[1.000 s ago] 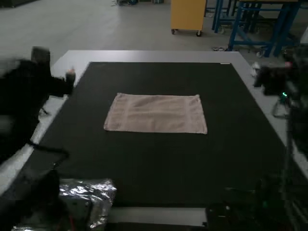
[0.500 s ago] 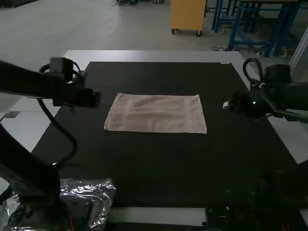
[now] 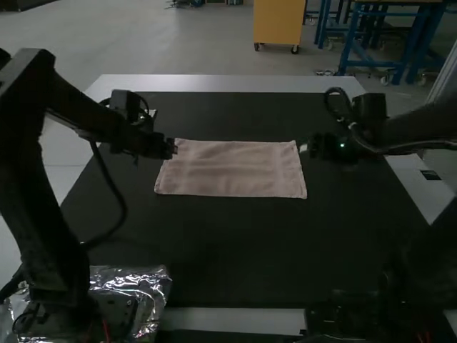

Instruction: Fold the towel.

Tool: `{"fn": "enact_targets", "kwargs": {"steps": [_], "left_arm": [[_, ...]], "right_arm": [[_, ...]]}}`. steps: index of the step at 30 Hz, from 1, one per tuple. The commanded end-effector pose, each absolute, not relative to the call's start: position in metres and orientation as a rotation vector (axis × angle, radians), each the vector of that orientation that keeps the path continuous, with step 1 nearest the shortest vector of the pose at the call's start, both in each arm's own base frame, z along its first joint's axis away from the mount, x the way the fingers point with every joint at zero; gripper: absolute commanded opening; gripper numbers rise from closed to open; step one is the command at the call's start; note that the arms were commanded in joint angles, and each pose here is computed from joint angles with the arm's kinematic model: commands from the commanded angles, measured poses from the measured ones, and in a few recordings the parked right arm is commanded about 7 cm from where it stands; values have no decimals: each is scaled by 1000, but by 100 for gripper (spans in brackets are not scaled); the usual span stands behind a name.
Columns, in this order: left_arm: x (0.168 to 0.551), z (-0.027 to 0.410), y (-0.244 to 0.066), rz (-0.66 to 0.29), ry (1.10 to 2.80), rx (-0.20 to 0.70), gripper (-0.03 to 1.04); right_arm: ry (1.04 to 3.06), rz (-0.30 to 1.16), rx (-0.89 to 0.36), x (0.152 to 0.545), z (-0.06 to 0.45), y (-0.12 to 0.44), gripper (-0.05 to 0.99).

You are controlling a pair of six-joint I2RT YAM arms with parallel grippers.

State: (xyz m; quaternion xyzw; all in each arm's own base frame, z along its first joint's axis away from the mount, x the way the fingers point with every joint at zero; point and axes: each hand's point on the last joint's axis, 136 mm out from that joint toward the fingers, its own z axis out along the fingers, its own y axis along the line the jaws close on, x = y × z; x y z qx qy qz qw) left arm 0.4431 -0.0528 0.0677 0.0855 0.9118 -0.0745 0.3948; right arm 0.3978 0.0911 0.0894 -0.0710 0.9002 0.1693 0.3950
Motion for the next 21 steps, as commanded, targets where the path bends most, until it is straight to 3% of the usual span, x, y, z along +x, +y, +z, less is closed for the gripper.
{"fn": "enact_targets", "kwargs": {"steps": [1, 21], "left_arm": [[464, 72, -47, -155, 2289, 184, 96], [525, 38, -38, -86, 2308, 157, 96]], "right_arm": [[2303, 416, -196, 411, 77, 99, 91], [2301, 368, -222, 494, 33, 107, 90]]}}
